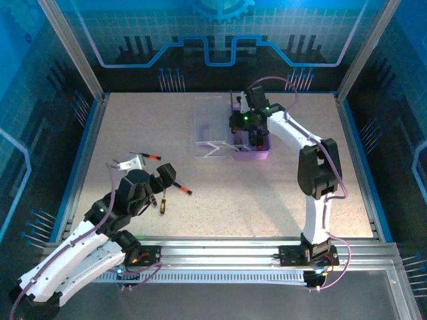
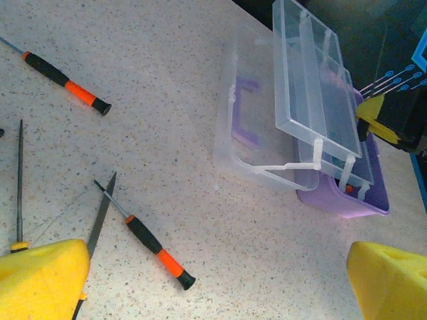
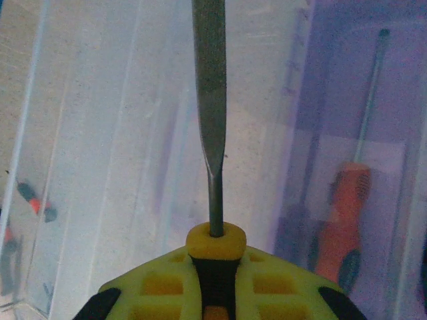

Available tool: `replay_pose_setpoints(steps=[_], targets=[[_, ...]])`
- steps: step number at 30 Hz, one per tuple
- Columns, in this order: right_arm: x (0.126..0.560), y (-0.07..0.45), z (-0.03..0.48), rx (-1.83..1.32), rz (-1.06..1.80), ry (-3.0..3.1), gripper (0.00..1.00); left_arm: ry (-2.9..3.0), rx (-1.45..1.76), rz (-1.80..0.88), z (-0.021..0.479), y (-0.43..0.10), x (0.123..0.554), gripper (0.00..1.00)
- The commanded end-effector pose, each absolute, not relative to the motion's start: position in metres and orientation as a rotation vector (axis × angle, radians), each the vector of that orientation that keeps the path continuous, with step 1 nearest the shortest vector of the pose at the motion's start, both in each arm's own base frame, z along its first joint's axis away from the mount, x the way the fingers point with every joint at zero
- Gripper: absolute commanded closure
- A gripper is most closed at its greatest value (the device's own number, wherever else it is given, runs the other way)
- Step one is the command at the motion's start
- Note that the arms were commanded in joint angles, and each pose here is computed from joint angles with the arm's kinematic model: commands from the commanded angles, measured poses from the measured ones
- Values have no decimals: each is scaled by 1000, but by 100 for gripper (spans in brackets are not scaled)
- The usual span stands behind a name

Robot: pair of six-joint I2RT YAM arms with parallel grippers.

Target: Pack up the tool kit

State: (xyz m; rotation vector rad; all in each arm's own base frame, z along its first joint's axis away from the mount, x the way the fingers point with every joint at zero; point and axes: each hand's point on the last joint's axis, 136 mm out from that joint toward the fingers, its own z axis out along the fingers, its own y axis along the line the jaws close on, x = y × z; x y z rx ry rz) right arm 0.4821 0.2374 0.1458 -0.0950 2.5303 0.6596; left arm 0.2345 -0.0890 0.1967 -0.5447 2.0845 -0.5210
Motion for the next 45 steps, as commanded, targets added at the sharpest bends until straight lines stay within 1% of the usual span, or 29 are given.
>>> replay_pose_setpoints(steps=[1,9,18,21,30,32,34,37,40,45], targets=[[489,224,144,-71,614,2550,86,2110,-542,-501,190,-87,232,1],[489,222,115,-26,683,2587,86,2138,-572,-542,181,-93,231,1],[490,231,111,-31,768,2610,85,2175,-604,-575,164,-99,230,1],[489,233,110,-21,801,2615,81,2184,-605,-572,163,-99,229,1],[486,235,112,-28,824,2616,81,2197,-603,-571,153,-101,228,1],[485,238,116,-40,854,2601,79,2200,-596,-571,154,-101,229,1],[484,241,120,-55,889,2587,74,2201,-593,-570,154,-101,228,1],[485,242,122,-41,934,2579,70,2206,-592,-566,152,-101,228,1],[487,242,125,-25,972,2568,68,2211,-598,-568,150,-101,227,1],[487,236,139,-9,980,2533,67,2218,-604,-562,146,-100,226,1]])
